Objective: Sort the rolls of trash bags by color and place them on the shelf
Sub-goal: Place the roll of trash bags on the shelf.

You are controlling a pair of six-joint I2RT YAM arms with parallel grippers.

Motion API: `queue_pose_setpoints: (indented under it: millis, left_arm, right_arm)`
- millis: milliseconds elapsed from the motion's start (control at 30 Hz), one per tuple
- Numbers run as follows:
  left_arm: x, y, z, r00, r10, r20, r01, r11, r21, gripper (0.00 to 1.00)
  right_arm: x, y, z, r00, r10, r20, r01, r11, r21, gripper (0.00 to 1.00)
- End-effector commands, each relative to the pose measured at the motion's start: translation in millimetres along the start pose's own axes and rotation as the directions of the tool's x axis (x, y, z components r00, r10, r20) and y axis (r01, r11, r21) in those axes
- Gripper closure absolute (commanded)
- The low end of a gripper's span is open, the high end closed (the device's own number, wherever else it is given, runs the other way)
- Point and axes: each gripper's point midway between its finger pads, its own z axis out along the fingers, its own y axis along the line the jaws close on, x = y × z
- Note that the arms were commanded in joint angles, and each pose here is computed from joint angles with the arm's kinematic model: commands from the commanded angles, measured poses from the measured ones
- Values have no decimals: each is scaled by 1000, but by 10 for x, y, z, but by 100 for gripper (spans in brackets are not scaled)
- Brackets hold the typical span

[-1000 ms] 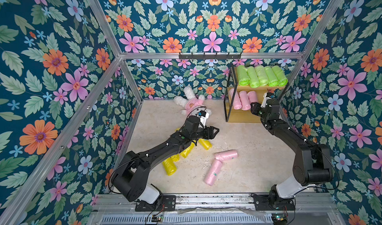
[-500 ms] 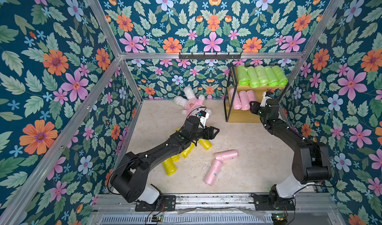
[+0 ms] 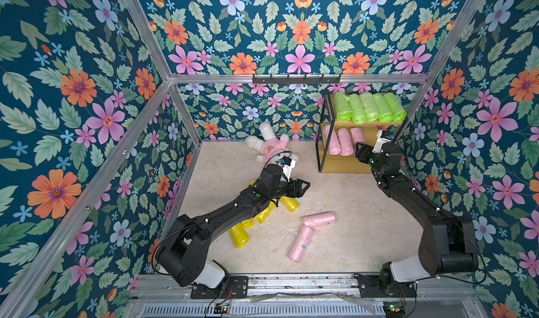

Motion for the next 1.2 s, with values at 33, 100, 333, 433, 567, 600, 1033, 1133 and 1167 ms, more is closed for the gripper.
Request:
queue_pose_setpoints:
  millis: [33, 100, 333, 433, 567, 600, 1033, 1133, 1167]
  left_arm:
    - [-25, -37, -4, 1000, 9, 9, -9, 1000, 10, 29]
    - [-25, -43, 4, 1000, 11, 8, -11, 1000, 11, 29]
    - [-9, -49, 21, 1000, 10, 2, -10, 1000, 14, 29]
    - [-10, -47, 22, 1000, 9, 3, -10, 1000, 13, 29]
    - [-6, -48, 23, 1000, 12, 3, -12, 1000, 12, 29]
    - [-1, -40, 26, 1000, 12, 1, -12, 1000, 11, 29]
    - [5, -27, 33, 1000, 12, -1, -12, 1000, 6, 29]
    - [8, -31, 41, 1000, 12, -4, -12, 1000, 7, 29]
    - [5, -32, 43, 1000, 12, -3, -12, 1000, 7, 29]
  right_arm:
    - [-16, 32, -157, 999, 0, 33, 1, 1000, -21, 29]
    - [47, 45, -199, 1000, 12, 29, -11, 999, -40, 29]
    - [95, -141, -204, 999, 31, 45, -32, 999, 29, 32]
    - [0, -229, -212, 996, 45, 79, -50, 997, 52, 28]
    - [-79, -298, -180, 994, 46, 100, -53, 996, 71, 22]
    - [-83, -304, -157, 994, 45, 98, -51, 996, 68, 21]
    - [-171, -310, 171, 995, 18, 98, -23, 999, 44, 13]
    - [-143, -344, 257, 996, 16, 83, -20, 998, 57, 13]
    - [-132, -357, 280, 997, 14, 78, -19, 998, 62, 13]
